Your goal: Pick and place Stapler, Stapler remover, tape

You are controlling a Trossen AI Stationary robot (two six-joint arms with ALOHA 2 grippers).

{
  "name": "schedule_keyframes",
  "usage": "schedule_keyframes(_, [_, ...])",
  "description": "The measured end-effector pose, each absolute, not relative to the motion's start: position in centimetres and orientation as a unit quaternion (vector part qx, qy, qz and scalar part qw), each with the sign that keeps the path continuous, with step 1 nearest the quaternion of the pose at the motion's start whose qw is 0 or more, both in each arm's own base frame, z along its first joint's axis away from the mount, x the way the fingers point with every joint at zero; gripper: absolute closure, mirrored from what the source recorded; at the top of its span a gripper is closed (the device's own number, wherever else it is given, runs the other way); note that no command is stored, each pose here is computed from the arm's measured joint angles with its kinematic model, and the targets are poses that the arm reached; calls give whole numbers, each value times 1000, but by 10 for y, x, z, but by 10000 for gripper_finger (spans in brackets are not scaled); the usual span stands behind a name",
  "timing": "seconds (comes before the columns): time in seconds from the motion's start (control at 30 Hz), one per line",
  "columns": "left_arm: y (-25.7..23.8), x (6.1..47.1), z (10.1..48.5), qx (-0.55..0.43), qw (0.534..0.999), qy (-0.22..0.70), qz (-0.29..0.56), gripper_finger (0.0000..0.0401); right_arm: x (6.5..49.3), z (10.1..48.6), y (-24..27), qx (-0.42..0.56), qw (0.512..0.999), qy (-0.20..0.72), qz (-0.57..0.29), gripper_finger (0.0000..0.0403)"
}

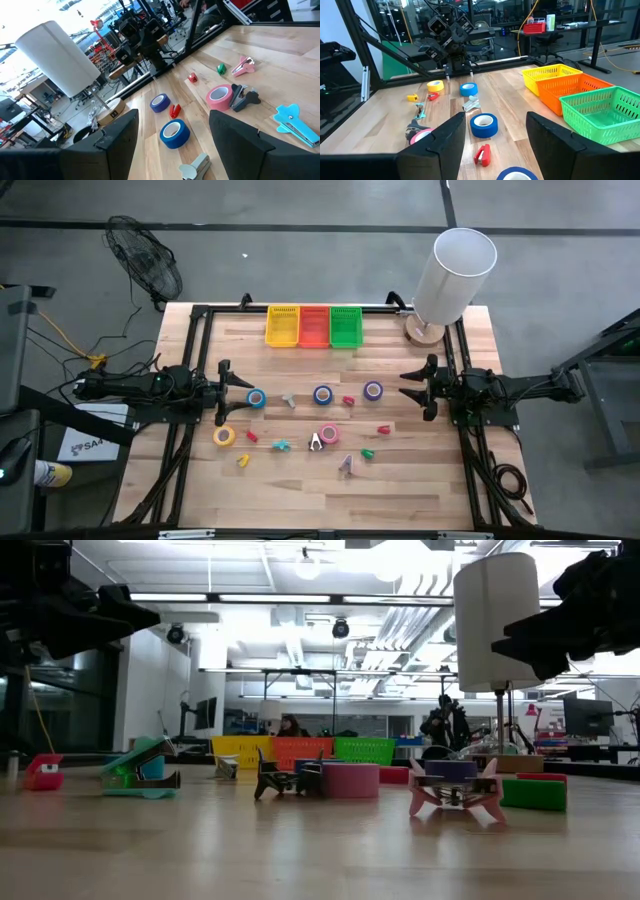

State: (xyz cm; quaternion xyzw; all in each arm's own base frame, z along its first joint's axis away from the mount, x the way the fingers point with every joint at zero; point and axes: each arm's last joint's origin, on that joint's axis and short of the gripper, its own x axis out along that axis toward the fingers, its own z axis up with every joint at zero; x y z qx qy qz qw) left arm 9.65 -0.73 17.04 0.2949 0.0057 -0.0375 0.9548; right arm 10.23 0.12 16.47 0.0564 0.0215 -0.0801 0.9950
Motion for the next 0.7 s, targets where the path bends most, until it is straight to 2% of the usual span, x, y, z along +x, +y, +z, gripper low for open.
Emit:
schedule_keyframes(0.33, [-7, 96, 170, 295, 955, 6, -38, 162, 102, 165, 1, -16, 996, 24, -88, 202])
schedule_keyframes(0.7, [-7, 96, 170, 295, 955, 6, -38, 162, 102, 169, 1, 0, 996, 0, -92, 203])
